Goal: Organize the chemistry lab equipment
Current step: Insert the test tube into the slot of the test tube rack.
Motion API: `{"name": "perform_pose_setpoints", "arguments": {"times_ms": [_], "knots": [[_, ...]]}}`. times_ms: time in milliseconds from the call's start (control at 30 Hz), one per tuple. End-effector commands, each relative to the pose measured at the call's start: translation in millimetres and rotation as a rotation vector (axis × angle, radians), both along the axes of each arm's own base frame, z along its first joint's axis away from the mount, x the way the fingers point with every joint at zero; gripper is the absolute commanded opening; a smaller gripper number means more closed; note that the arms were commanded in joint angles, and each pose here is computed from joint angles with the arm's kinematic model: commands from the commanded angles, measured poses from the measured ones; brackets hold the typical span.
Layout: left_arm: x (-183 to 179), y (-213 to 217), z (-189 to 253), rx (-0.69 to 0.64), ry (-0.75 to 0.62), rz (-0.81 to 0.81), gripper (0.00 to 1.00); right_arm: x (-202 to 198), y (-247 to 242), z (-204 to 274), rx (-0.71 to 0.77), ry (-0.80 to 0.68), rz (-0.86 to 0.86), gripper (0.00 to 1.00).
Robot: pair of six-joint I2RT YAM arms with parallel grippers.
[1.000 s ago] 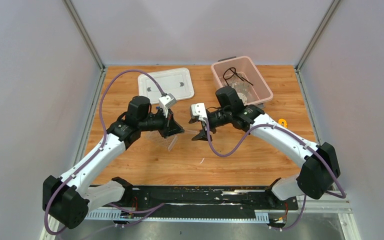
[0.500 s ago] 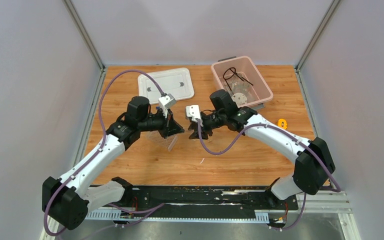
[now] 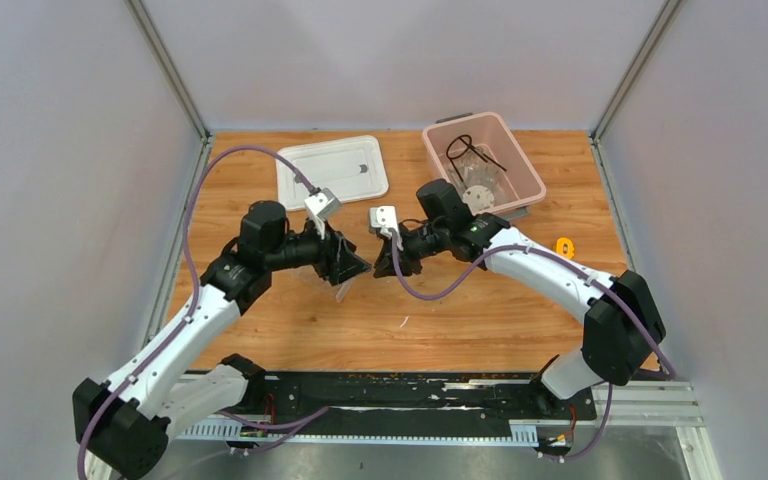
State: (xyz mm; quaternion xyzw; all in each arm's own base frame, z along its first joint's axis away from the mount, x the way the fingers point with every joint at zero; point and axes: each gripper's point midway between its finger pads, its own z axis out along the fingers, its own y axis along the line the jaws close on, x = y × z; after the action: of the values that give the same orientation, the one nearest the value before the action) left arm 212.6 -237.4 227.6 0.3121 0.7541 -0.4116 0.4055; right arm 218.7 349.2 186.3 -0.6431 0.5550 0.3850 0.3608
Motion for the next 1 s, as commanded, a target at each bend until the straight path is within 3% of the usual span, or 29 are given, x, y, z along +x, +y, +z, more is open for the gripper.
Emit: {"name": "perform_pose_setpoints", "arguments": {"times_ms": [0,67,100,333,467,833,967], "knots": [[3.0,1.9,50.9,-0.195,-0.106,0.110,0.82,-14.8,13.0,29.1,0.114,0.103,0.040,0.00],[2.0,9.0,59.0,-0.274,-0.135,0.175,0.97,-24.6,15.0,34.7,0.147,0.189,0.060,0.00],[1.2,12.5,61.1,-0.318,-0.131,0.209,0.99,-27.2,15.8,37.9,0.167,0.235,0.059,0.00],[-12.1,25.3,71.3,-0.693,0.028,0.319,1.00,-40.7,19.2,61.4,0.312,0.487,0.098,0.00],[-11.1,34.4,69.9,-0.816,0.049,0.361,0.90,-40.4,21.2,59.2,0.316,0.572,0.065,0.00],[-6.7,18.2,62.2,-0.767,0.072,0.300,0.55,-32.4,25.9,45.3,0.254,0.634,0.013,0.00],[-6.0,14.6,54.9,-0.713,0.070,0.293,0.52,-32.5,25.6,46.4,0.255,0.626,0.015,0.00]]}}
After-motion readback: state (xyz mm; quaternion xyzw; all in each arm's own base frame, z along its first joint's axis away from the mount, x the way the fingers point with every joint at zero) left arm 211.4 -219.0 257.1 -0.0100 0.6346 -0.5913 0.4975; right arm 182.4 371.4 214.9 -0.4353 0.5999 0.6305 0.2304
